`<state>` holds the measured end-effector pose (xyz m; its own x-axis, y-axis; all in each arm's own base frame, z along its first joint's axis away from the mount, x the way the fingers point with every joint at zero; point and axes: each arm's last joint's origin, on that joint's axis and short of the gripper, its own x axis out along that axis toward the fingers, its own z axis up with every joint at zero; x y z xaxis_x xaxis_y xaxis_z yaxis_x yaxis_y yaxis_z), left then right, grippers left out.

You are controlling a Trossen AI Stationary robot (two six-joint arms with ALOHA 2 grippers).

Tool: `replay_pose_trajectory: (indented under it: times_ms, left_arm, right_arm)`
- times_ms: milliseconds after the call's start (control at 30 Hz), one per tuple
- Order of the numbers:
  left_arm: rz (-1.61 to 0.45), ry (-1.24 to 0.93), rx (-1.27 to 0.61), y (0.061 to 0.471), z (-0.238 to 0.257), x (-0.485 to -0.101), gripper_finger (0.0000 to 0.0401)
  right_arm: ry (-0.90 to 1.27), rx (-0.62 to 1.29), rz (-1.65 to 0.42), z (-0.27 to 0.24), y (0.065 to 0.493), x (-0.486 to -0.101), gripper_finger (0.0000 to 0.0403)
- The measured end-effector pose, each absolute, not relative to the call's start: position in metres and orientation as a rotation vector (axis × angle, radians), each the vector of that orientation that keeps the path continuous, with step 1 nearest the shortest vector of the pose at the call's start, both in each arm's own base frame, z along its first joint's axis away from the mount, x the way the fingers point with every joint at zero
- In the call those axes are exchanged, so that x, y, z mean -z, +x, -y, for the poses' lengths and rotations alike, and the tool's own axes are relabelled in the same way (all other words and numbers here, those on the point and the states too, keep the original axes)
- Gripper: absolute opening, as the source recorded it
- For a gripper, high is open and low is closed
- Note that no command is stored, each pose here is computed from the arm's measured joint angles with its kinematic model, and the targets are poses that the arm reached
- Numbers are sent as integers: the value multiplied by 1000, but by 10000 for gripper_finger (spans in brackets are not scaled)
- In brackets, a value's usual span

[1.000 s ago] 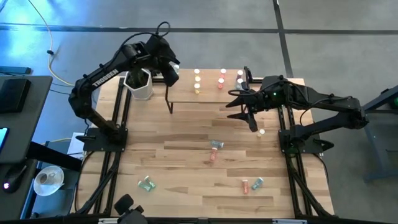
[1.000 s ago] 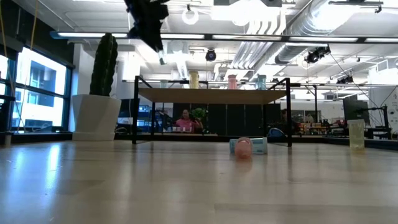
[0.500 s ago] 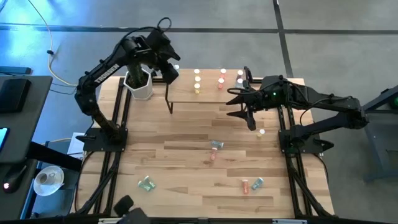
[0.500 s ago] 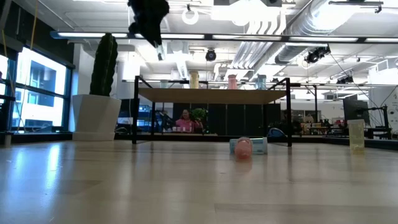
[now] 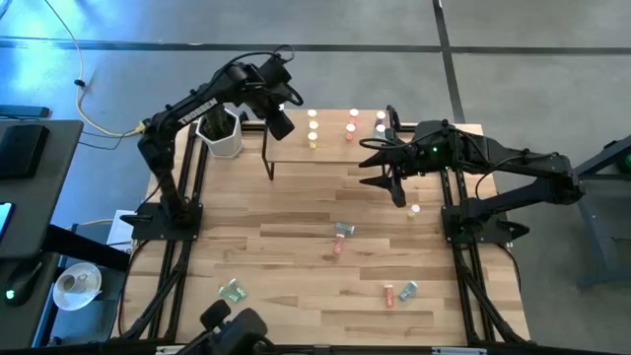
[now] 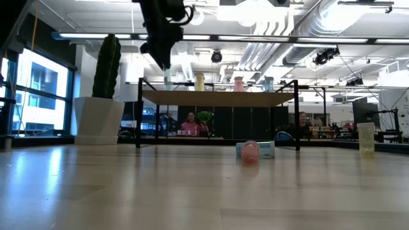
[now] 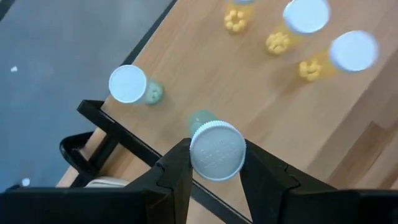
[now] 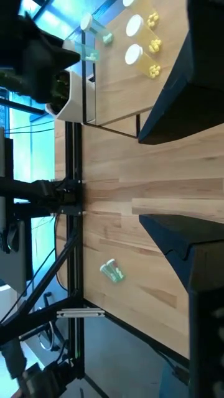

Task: Pick and place medicine bottles onto shelf by color
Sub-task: Adjust the light blue pill bottle on the shelf

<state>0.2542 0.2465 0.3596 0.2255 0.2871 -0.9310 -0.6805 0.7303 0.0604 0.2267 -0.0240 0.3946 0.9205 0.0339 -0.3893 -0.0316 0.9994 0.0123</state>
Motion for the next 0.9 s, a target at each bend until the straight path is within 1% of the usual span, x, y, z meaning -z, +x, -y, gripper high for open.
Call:
replay_pose_trajectory:
  times_ms: [267,700,900]
  left_arm:
    - [-1223,-419,-685,265,-257,-339,108]
    - [-1228,-453,-729,262,-264,-334,108]
    - [-1241,-487,-709,264,-269,-326,108]
  right_arm:
    - [5,-34,-402,24,227,-394,185]
    - [4,-34,-403,24,227,-394,185]
    - [5,-34,-403,24,227,-394,185]
